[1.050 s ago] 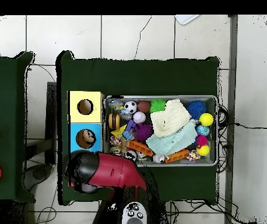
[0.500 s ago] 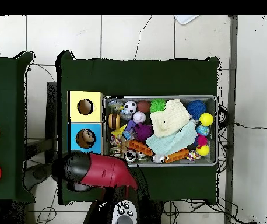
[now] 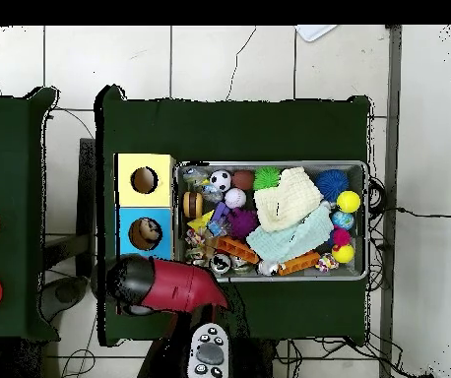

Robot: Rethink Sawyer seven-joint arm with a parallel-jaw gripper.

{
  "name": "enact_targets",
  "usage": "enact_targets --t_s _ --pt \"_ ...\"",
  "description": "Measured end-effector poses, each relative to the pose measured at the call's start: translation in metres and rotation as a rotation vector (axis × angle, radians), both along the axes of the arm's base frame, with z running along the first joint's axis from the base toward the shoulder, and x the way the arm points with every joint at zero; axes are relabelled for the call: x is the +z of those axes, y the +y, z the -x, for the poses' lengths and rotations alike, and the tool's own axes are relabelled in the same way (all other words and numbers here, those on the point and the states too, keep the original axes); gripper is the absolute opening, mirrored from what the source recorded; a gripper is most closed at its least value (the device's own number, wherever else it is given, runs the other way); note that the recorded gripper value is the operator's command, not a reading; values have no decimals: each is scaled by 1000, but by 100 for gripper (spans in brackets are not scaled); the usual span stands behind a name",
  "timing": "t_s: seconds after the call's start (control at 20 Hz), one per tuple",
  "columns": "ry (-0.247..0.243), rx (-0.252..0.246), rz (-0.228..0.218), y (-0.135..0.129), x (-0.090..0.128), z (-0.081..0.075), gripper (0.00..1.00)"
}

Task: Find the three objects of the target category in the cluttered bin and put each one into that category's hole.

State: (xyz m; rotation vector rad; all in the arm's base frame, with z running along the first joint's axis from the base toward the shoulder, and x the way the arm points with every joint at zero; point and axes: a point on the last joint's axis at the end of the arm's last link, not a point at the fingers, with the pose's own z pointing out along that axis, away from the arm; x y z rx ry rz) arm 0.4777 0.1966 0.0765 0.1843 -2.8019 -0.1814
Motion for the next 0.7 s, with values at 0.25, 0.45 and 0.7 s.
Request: enact_targets --t_s 0.25,0.45,0.7 --pt "13 -10 -4 3 -14 7 0" --pt "17 -13 -3 6 -18 9 0" --pt "16 -4 -4 15 -18 12 100"
